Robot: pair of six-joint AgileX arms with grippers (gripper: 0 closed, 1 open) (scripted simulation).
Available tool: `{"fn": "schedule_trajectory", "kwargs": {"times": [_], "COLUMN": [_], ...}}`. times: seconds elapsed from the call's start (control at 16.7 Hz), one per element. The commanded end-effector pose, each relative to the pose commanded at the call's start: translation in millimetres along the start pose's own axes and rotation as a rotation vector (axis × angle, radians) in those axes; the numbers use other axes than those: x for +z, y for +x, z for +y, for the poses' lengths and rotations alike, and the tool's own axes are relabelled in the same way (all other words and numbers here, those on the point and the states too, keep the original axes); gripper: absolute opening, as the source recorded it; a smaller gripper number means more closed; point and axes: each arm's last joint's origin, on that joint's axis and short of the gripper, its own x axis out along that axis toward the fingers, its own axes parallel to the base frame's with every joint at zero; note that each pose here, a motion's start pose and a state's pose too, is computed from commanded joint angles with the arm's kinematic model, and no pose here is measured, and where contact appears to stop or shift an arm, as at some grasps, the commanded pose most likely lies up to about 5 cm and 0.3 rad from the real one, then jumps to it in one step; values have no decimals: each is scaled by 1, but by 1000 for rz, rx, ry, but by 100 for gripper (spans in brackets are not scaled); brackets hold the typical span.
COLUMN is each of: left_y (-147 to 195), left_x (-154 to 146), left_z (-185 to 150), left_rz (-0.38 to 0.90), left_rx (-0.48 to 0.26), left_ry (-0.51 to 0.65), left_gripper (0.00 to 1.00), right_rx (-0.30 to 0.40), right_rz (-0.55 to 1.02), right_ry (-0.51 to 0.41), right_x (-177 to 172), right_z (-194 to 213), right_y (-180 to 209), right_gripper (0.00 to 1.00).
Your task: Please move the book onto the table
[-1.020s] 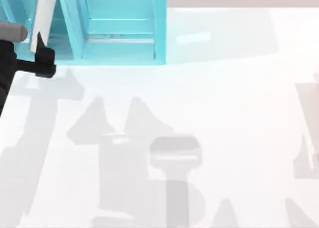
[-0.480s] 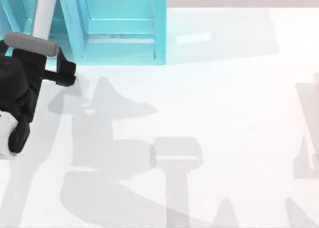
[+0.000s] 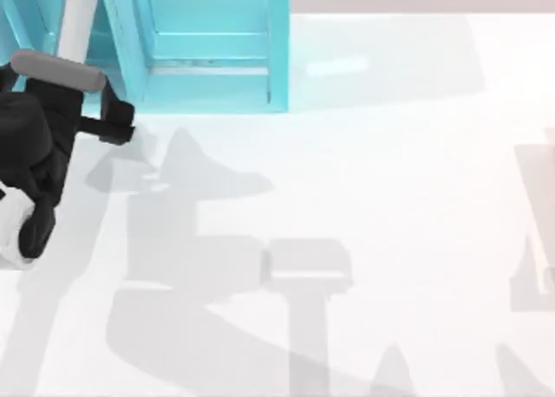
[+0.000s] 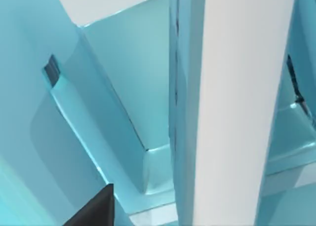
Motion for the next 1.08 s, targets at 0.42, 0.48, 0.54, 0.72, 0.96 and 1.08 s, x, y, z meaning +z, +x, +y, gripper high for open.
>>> {"fn": "schedule_trajectory", "kwargs": {"times": [0.42,0.48,0.54,0.72,0.96,1.08], "left_y": [69,77,84,92,92,92], "left_x": [1,1,1,1,1,1], "left_z": [-2,-1,-1,-1,-1,-1], "left_rz": [-3,-4,-4,-2,-2,-2], "left_rx": [0,0,0,0,0,0], "left_ry": [1,1,0,1,1,1], "left_gripper": [100,100,100,100,92,77], "right_rx": [0,0,0,0,0,0], "right_rz": [0,0,0,0,0,0], "right_ry": [0,0,0,0,0,0], "right_x": [0,0,0,0,0,0], "right_z": [0,0,0,0,0,0], "right_y": [0,0,0,0,0,0], "right_gripper": [100,100,100,100,100,100]}}
